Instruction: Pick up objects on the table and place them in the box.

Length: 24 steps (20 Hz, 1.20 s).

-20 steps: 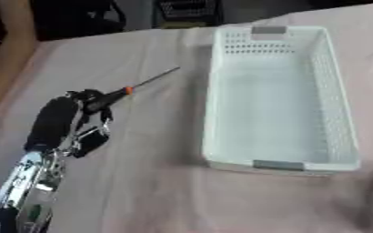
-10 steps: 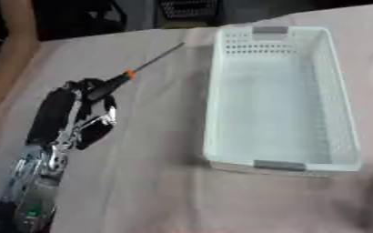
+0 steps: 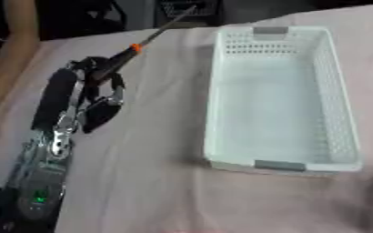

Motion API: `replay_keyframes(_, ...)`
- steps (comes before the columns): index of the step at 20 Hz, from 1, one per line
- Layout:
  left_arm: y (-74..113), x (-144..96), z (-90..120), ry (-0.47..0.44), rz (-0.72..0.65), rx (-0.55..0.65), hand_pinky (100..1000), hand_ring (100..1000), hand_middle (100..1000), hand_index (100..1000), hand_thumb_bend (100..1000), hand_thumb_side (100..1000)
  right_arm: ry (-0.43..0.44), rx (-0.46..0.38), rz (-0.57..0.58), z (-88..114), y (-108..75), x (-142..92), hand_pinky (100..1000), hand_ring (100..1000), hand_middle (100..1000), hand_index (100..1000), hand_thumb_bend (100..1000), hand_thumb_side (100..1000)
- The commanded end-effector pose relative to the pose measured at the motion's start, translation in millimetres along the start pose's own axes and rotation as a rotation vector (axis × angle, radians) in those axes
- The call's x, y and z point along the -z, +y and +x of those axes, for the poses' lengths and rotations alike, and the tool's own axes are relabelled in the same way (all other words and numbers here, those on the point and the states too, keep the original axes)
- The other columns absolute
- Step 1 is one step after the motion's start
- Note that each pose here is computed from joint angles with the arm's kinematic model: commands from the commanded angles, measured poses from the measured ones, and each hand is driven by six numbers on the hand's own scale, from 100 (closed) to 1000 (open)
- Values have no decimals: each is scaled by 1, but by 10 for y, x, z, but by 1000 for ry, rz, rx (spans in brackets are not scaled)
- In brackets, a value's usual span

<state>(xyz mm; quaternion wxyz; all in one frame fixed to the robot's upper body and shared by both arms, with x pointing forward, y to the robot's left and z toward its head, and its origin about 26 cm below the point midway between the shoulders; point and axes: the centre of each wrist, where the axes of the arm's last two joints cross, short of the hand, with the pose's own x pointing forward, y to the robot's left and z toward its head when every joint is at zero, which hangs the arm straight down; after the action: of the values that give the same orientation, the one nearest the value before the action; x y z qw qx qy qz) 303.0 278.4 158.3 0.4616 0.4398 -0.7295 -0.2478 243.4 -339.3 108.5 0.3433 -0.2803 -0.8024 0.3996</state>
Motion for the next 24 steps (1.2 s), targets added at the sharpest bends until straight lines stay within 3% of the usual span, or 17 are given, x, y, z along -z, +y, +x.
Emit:
replay_keyframes(1, 83, 70, 150, -69, 21, -42, 650, 289, 257, 549, 100, 436, -16, -15, -1, 35, -46, 8, 433, 543, 580, 797, 100, 776)
replay_keyframes(15, -80, 189, 574, -331, -153, -71, 649, 294, 262, 550, 100, 393, -28, -10, 8, 43, -37, 23, 433, 543, 580, 797, 100, 776)
replay_keyframes(24, -293, 268, 711, -420, -261, -57, 649, 298, 275, 560, 100, 347, -32, -6, 18, 47, -32, 29, 433, 543, 581, 798, 100, 778)
